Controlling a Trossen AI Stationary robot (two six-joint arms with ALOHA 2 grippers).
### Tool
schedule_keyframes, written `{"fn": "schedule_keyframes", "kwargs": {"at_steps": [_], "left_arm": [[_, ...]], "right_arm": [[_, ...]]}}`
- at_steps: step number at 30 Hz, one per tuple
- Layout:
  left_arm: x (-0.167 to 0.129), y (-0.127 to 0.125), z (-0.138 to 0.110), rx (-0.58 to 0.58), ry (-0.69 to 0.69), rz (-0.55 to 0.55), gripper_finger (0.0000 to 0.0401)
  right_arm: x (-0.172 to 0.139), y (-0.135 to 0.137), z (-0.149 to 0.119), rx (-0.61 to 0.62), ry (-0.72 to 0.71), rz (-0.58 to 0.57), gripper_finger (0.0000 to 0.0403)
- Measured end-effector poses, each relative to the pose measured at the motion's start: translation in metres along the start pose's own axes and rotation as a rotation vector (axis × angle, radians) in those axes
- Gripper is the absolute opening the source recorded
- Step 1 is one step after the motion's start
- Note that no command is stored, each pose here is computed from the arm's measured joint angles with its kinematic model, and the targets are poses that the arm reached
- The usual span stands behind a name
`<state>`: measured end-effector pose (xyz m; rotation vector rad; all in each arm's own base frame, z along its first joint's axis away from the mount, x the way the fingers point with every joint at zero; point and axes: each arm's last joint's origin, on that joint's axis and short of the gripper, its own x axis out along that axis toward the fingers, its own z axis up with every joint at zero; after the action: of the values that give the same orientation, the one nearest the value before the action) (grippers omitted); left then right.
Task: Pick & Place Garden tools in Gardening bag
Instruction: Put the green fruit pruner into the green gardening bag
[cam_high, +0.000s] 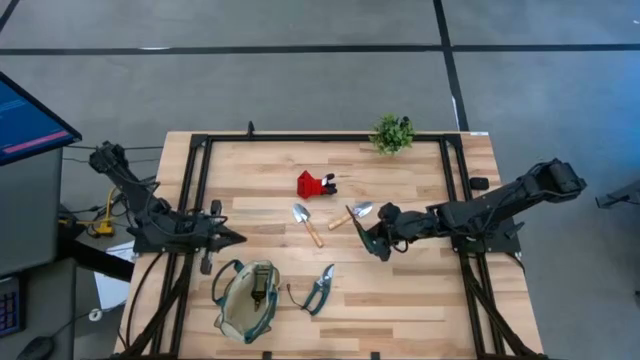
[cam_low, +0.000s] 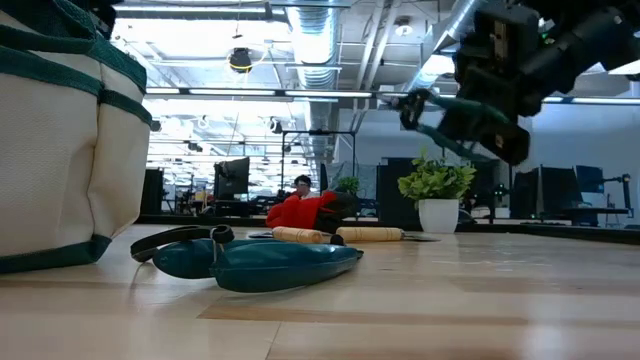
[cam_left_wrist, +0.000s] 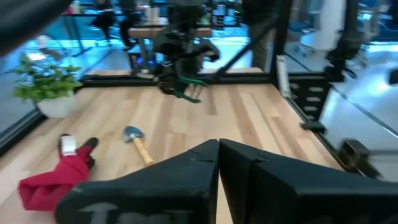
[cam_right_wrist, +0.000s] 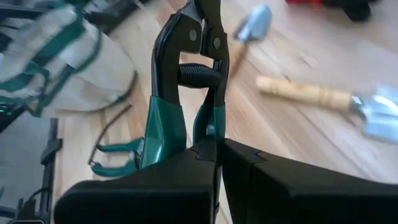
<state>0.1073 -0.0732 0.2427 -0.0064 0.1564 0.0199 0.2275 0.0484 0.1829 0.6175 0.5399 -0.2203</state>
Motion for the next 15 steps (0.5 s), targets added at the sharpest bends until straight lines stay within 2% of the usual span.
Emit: {"fn": "schedule_keyframes", "kwargs": {"at_steps": [5,9,12,15], "left_arm": [[0.025,0.002,-0.001,-0.018,0.011,0.112,0.0041],[0.047,0.008,0.007,-0.129,-0.069,0.140,0.0096],[0.064,0.015,0.014,-0.186,-0.149,0.059,0.0136],[0.080,0.023,0.019,-0.212,-0.213,-0.104,0.0168]], "right_arm": [[0.000,0.006,0.006,-0.073,-0.070,0.051,0.0001],[-0.001,0.012,0.011,-0.157,-0.138,0.096,0.0001],[-0.003,0.016,0.013,-0.215,-0.173,0.121,0.0001],[-0.003,0.019,0.015,-0.262,-0.199,0.138,0.0001]]}}
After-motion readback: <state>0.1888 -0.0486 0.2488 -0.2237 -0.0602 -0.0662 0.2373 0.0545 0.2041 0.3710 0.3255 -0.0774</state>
